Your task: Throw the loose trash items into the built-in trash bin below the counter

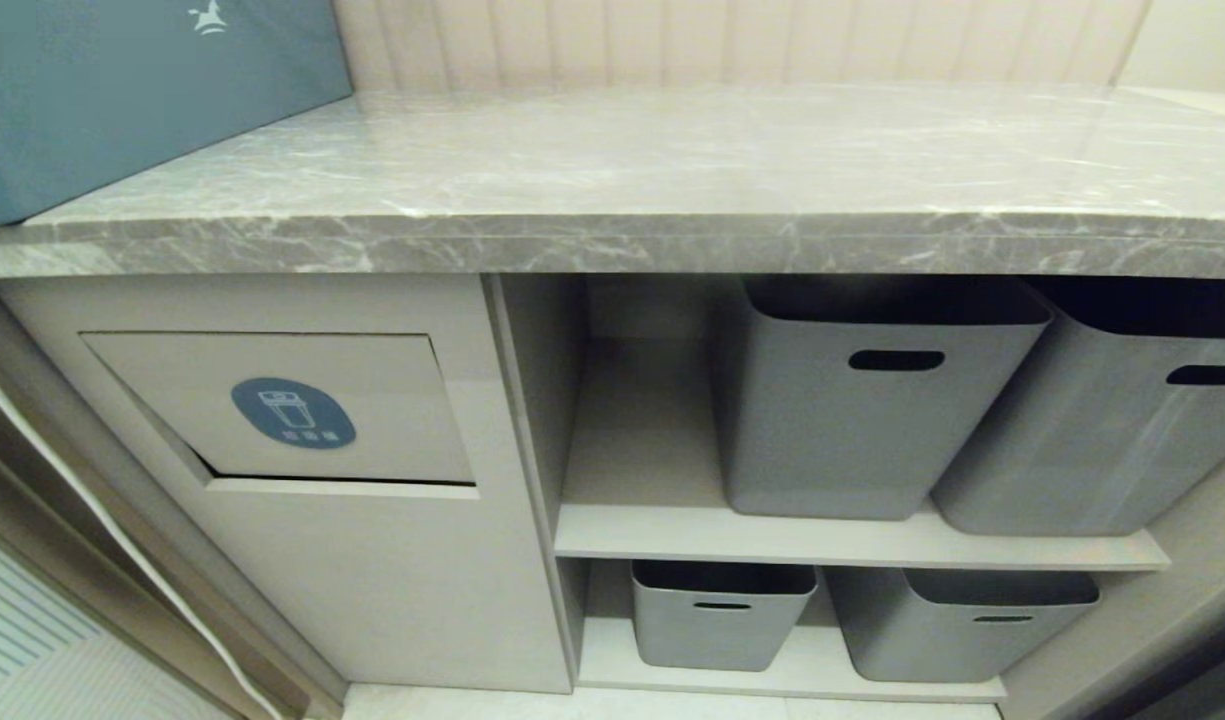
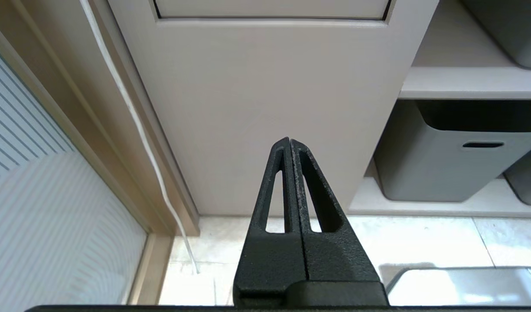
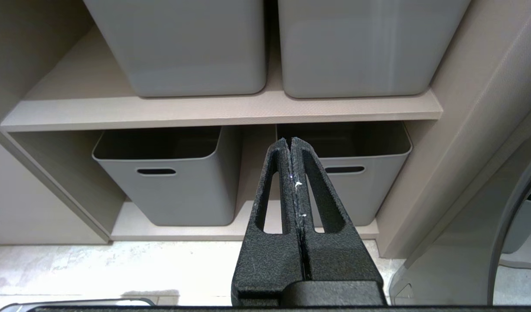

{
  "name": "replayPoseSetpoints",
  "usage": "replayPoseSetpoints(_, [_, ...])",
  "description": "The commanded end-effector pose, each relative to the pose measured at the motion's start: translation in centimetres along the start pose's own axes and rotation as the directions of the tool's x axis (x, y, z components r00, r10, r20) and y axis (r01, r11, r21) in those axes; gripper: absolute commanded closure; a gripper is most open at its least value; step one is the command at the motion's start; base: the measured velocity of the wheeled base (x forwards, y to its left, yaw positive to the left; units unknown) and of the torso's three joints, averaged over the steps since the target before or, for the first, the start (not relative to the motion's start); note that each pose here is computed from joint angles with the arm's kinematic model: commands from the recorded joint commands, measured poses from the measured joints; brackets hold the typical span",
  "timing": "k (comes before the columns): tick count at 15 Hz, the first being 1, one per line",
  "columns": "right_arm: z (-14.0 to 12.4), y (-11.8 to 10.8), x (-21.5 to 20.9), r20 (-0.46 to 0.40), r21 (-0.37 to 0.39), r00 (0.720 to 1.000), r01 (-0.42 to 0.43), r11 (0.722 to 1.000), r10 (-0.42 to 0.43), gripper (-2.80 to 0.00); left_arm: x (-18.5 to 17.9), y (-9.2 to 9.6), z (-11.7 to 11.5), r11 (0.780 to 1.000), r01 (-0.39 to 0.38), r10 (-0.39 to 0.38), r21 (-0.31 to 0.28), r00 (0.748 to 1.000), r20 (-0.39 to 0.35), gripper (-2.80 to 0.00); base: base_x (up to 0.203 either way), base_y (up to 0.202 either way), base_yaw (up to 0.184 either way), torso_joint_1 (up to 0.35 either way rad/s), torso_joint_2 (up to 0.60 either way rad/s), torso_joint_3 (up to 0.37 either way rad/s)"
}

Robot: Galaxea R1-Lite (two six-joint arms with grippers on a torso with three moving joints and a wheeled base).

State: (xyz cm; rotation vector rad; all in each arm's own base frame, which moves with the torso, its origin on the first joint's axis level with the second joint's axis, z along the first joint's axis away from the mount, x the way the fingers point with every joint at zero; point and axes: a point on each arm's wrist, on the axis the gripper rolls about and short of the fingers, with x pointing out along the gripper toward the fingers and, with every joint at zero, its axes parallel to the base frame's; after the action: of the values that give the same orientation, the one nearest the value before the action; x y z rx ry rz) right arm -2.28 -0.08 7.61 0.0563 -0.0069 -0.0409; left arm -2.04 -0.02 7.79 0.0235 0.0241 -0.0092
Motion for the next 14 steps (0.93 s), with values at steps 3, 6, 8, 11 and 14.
replayPoseSetpoints(3, [-0.04, 0.00, 0.01, -0.001, 0.001, 1.000, 0.000, 1.000, 0.000, 0.00, -0.20, -0.01, -0.26, 1.000, 0.000, 0.000, -0.003, 1.000, 0.023, 0.00, 0.000, 0.000, 0.000, 0.000, 0.00, 0.000])
replayPoseSetpoints(6, [-0.04, 0.00, 0.02, -0.003, 0.000, 1.000, 0.001, 1.000, -0.001, 0.00, -0.20, -0.01, -0.24, 1.000, 0.002, -0.003, 0.017, 1.000, 0.024, 0.00, 0.000, 0.000, 0.000, 0.000, 0.00, 0.000])
replayPoseSetpoints(8, [-0.04, 0.00, 0.02, -0.002, 0.001, 1.000, 0.000, 1.000, 0.000, 0.00, -0.20, -0.01, -0.24, 1.000, 0.002, -0.003, 0.026, 1.000, 0.024, 0.00, 0.000, 0.000, 0.000, 0.000, 0.00, 0.000])
replayPoseSetpoints(11, [-0.04, 0.00, 0.02, -0.003, -0.004, 1.000, -0.003, 1.000, 0.003, 0.00, -0.20, -0.01, -0.24, 1.000, 0.002, -0.003, 0.022, 1.000, 0.024, 0.00, 0.000, 0.000, 0.000, 0.000, 0.00, 0.000])
replayPoseSetpoints(14, [-0.04, 0.00, 0.01, -0.001, 0.001, 1.000, 0.000, 1.000, 0.000, 0.00, -0.19, -0.02, -0.25, 1.000, 0.002, -0.003, 0.021, 1.000, 0.024, 0.00, 0.000, 0.000, 0.000, 0.000, 0.00, 0.000])
